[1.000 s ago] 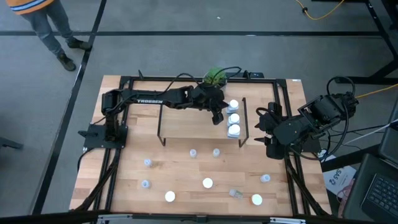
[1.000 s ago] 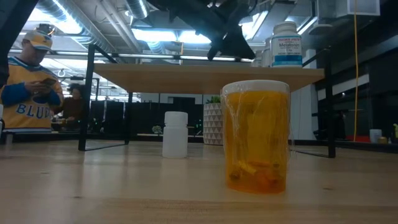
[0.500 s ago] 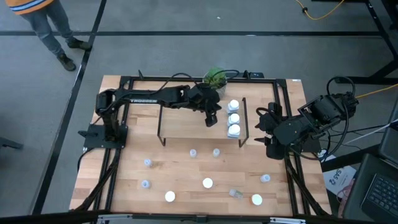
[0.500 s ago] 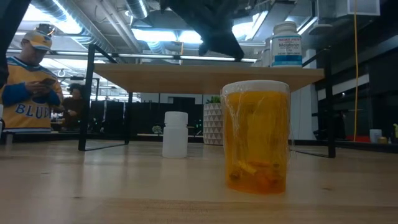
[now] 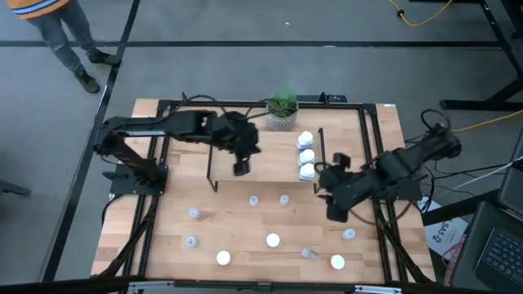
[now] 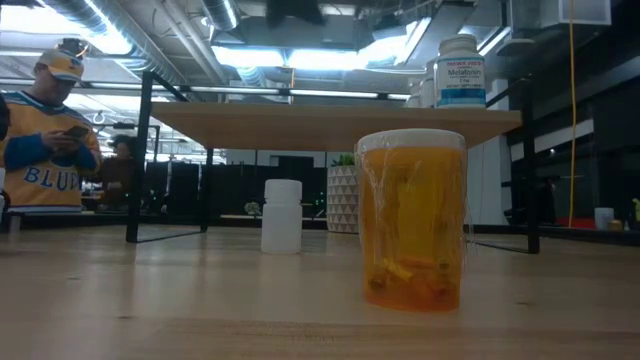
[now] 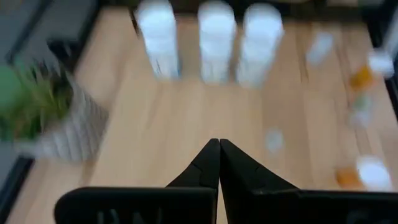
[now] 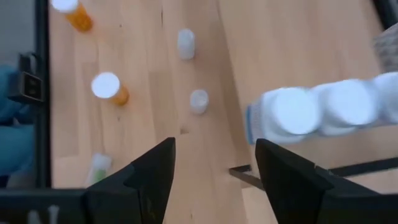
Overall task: Pick and place medicine bottles onto shelf by color
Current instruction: Adjust the white medicine bottles on the shelf
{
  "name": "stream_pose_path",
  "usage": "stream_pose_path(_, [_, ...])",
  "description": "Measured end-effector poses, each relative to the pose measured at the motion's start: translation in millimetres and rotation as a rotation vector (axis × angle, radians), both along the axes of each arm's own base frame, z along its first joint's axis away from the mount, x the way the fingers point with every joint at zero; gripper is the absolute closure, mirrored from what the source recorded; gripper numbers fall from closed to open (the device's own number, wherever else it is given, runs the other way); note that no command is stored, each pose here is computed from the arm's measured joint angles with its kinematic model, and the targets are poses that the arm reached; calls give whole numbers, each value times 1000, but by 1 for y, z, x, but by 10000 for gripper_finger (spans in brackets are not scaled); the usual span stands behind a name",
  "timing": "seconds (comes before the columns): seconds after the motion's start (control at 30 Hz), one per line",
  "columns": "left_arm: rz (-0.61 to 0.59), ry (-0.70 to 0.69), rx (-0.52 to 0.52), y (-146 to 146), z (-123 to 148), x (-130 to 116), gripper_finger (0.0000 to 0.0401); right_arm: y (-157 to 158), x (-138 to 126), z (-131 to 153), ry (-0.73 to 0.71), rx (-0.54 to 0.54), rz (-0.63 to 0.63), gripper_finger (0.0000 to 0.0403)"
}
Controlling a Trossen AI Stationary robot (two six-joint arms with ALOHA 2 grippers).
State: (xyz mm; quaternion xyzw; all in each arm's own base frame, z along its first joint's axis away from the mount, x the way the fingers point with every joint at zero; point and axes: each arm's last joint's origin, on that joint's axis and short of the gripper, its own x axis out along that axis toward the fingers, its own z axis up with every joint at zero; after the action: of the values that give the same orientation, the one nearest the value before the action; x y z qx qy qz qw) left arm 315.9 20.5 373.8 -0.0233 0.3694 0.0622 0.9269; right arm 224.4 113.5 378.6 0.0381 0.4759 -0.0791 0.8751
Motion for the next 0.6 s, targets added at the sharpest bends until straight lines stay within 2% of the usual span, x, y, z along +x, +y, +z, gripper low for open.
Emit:
stream_pose_path(0.2, [-28,143,-20,-18,12,-44,401,7,14,-49,-18,7,-35,179])
stream_pose_path(0.27, [-14,239,-39,-22,12,-64,401,7,14,-59,0,12,-57,179])
stream_pose_path(0.4, [40,346,-80,-30,17,-96,401,7,13,-72,17,20,-100,179])
stream_pose_path(0.6, [69,365,-110,-41,28,-133,401,5,15,-90,-26,-46,-137,179])
